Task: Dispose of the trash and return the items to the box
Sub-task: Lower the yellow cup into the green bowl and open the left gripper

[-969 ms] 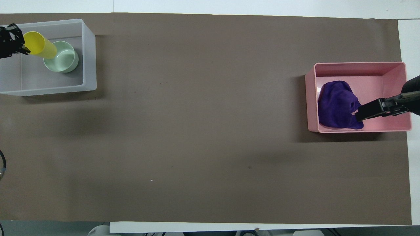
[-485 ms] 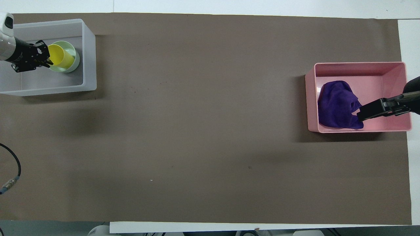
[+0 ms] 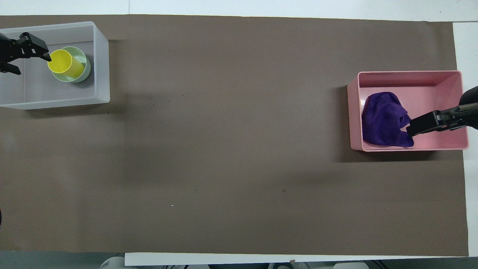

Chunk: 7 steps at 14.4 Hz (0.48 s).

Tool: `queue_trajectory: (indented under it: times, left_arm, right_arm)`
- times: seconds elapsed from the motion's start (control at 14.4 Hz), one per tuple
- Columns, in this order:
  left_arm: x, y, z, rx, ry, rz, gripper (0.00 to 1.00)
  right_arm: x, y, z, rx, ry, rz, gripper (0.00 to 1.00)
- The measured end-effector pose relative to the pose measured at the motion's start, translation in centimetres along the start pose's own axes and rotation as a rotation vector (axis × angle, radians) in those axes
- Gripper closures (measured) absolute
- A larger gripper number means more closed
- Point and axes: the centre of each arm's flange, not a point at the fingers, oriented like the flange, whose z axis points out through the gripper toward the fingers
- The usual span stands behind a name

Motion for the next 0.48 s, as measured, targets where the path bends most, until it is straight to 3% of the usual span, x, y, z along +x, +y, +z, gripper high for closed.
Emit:
queue_trajectory:
  times: [0.28, 0.48]
  left_arm:
    - [-5.7, -0.1, -8.0, 0.011, -0.042, 0.196, 0.0]
    - [-8.3, 0.4, -10.4, 0.016, -0.057, 0.256, 0.0]
  right_arm:
    - [0.0, 0.1, 0.0, -0.001, 0.0, 0.002, 0.0]
    - [0.0, 0.3, 0.0, 0.0, 0.001, 0.005, 0.0]
